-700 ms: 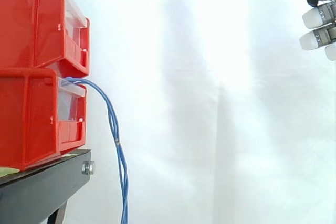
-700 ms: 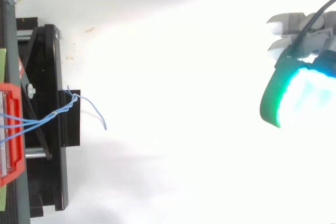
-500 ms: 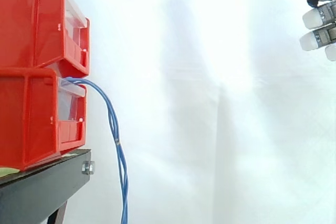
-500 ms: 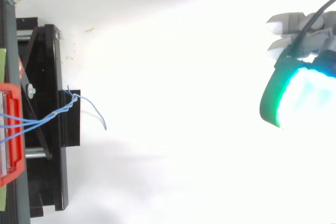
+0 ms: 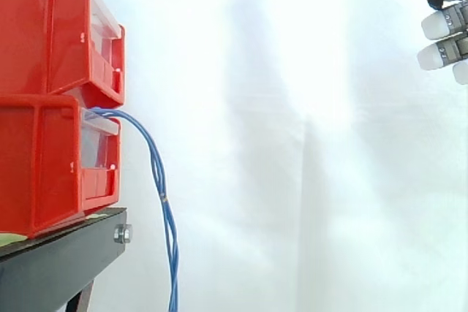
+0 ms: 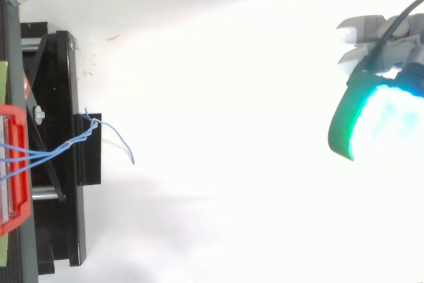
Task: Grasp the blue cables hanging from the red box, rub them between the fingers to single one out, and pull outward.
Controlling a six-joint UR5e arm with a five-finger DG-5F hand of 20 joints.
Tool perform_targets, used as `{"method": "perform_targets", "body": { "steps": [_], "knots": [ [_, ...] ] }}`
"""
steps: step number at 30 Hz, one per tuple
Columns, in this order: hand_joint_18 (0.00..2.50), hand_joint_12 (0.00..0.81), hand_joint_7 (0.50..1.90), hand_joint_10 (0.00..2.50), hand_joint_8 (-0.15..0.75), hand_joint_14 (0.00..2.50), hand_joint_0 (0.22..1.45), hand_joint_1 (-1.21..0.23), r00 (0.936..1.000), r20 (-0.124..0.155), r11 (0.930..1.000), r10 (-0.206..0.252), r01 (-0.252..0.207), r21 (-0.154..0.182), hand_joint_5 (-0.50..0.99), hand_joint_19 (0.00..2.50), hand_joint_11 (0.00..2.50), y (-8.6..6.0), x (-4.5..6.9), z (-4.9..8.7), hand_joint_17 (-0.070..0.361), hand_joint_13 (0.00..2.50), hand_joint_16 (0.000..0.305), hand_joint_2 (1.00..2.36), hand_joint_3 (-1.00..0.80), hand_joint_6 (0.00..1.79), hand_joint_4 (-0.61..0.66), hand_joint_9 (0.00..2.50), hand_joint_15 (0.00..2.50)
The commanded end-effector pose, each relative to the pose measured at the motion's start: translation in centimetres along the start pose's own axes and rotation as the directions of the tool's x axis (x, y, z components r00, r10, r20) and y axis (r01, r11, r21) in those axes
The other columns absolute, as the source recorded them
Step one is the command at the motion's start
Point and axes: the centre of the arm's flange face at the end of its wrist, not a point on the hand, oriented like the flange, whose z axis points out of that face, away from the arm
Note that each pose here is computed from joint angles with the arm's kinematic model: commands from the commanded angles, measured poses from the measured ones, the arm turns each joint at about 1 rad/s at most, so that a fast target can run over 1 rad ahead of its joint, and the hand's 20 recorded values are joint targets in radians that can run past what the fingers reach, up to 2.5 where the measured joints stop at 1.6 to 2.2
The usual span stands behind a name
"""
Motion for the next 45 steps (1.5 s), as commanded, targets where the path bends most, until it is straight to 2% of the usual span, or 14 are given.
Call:
{"method": "perform_targets", "body": {
  "steps": [1, 14, 20, 23, 29, 33, 34, 35, 39, 45],
  "knots": [
    [0.0, 0.302, 0.75, 0.0, 0.217, 0.0, 0.51, -0.62, 1.0, 0.0, 1.0, -0.001, 0.001, -0.001, -0.22, 0.17, 0.0, 0.0, 0.0, 0.0, 0.096, 0.0, 0.043, 1.01, -0.43, 0.5, 0.18, 0.28, 0.03],
    [0.0, 0.302, 0.75, 0.0, 0.217, 0.0, 0.51, -0.62, 1.0, -0.005, 1.0, -0.001, 0.001, 0.002, -0.22, 0.17, 0.0, 0.0, 0.1, 0.0, 0.096, 0.0, 0.043, 1.01, -0.43, 0.5, 0.18, 0.28, 0.03],
    [0.0, 0.302, 0.75, 0.0, 0.217, 0.0, 0.51, -0.62, 1.0, 0.004, 1.0, -0.002, 0.002, 0.004, -0.22, 0.17, 0.0, 0.0, 0.0, 0.0, 0.096, 0.0, 0.043, 1.01, -0.43, 0.5, 0.18, 0.28, 0.03],
    [0.0, 0.302, 0.75, 0.0, 0.217, 0.0, 0.51, -0.62, 1.0, 0.002, 0.9998, -0.003, 0.003, 0.018, -0.22, 0.17, 0.0, -0.2, 0.0, -0.2, 0.096, 0.0, 0.043, 1.01, -0.43, 0.5, 0.18, 0.28, 0.03],
    [0.0, 0.302, 0.75, 0.0, 0.217, 0.0, 0.51, -0.62, 0.9997, -0.002, 0.9997, 0.023, -0.023, 0.004, -0.22, 0.17, 0.0, -0.1, 0.3, 0.0, 0.096, 0.0, 0.043, 1.01, -0.43, 0.5, 0.18, 0.28, 0.03],
    [0.0, 0.302, 0.75, 0.0, 0.217, 0.0, 0.51, -0.62, 0.9998, 0.0, 0.9997, 0.021, -0.021, 0.01, -0.22, 0.17, 0.0, -0.3, 0.3, 0.0, 0.096, 0.0, 0.043, 1.01, -0.43, 0.5, 0.18, 0.28, 0.03],
    [0.0, 0.302, 0.75, 0.0, 0.217, 0.0, 0.51, -0.62, 0.9999, 0.001, 0.9993, 0.016, -0.016, 0.034, -0.22, 0.17, 0.0, -1.3, 0.2, -0.2, 0.096, 0.0, 0.043, 1.01, -0.43, 0.5, 0.18, 0.28, 0.03],
    [0.0, 0.302, 0.75, 0.0, 0.217, 0.0, 0.51, -0.62, 0.9999, 0.006, 0.999, 0.014, -0.015, 0.042, -0.22, 0.17, 0.0, -1.9, 0.3, -0.3, 0.096, 0.0, 0.043, 1.01, -0.43, 0.5, 0.18, 0.28, 0.03],
    [0.0, 0.302, 0.75, 0.0, 0.217, 0.0, 0.51, -0.62, 0.9996, 0.023, 0.9994, 0.016, -0.017, 0.03, -0.22, 0.17, 0.0, -3.0, 0.2, 0.0, 0.096, 0.0, 0.043, 1.01, -0.43, 0.5, 0.18, 0.28, 0.03],
    [0.0, 0.302, 0.75, 0.0, 0.217, 0.0, 0.51, -0.62, 0.9994, 0.033, 0.9983, 0.012, -0.013, 0.056, -0.22, 0.17, 0.0, -4.9, 0.4, 0.9, 0.096, 0.0, 0.043, 1.01, -0.43, 0.5, 0.18, 0.28, 0.03]
  ]
}}
